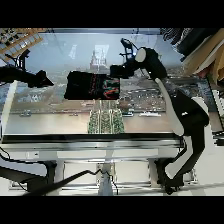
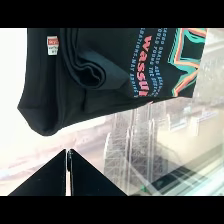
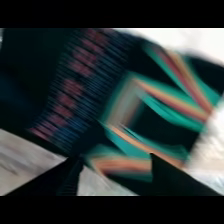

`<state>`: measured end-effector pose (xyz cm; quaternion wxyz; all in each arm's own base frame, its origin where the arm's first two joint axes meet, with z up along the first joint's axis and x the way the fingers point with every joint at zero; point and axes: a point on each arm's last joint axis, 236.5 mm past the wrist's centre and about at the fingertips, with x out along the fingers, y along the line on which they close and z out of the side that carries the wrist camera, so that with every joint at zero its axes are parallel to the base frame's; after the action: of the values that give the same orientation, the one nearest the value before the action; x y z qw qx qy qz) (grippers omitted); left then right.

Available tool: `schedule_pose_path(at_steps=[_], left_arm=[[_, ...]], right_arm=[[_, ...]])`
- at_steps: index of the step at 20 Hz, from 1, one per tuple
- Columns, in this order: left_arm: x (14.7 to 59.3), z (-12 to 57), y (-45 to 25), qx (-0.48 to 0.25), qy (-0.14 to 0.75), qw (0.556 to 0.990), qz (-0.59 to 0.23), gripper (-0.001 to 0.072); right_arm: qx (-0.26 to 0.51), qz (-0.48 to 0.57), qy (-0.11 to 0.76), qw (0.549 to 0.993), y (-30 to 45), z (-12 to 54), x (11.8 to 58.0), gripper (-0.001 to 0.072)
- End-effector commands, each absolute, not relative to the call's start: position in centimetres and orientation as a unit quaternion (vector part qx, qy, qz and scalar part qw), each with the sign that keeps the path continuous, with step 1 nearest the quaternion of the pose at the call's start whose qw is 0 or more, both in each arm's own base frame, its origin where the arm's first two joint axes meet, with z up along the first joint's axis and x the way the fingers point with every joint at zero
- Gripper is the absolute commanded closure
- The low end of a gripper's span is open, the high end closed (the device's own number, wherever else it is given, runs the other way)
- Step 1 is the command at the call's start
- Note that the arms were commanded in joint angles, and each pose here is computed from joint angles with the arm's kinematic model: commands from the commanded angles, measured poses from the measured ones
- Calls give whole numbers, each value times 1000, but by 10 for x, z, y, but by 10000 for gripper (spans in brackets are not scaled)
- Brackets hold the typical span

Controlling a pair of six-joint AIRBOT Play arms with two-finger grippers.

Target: Fold the clothes and pants, and hang the long-sleeved shirts on hangers.

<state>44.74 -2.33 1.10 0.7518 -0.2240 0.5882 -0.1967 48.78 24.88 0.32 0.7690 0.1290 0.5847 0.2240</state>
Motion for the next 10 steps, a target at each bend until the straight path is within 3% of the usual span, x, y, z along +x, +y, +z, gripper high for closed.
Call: schedule_pose_path(at_steps=[1, 2, 10], left_arm=[[444, 11, -25, -224, 593, 747, -200, 697], [443, 11, -25, -224, 595, 745, -202, 697], [425, 12, -36, -221, 619, 719, -223, 697]], right_arm=[[217, 194, 636, 715, 204, -34, 465, 169], [251, 195, 627, 711, 205, -43, 469, 132], [402, 257, 597, 645, 243, -83, 500, 136]])
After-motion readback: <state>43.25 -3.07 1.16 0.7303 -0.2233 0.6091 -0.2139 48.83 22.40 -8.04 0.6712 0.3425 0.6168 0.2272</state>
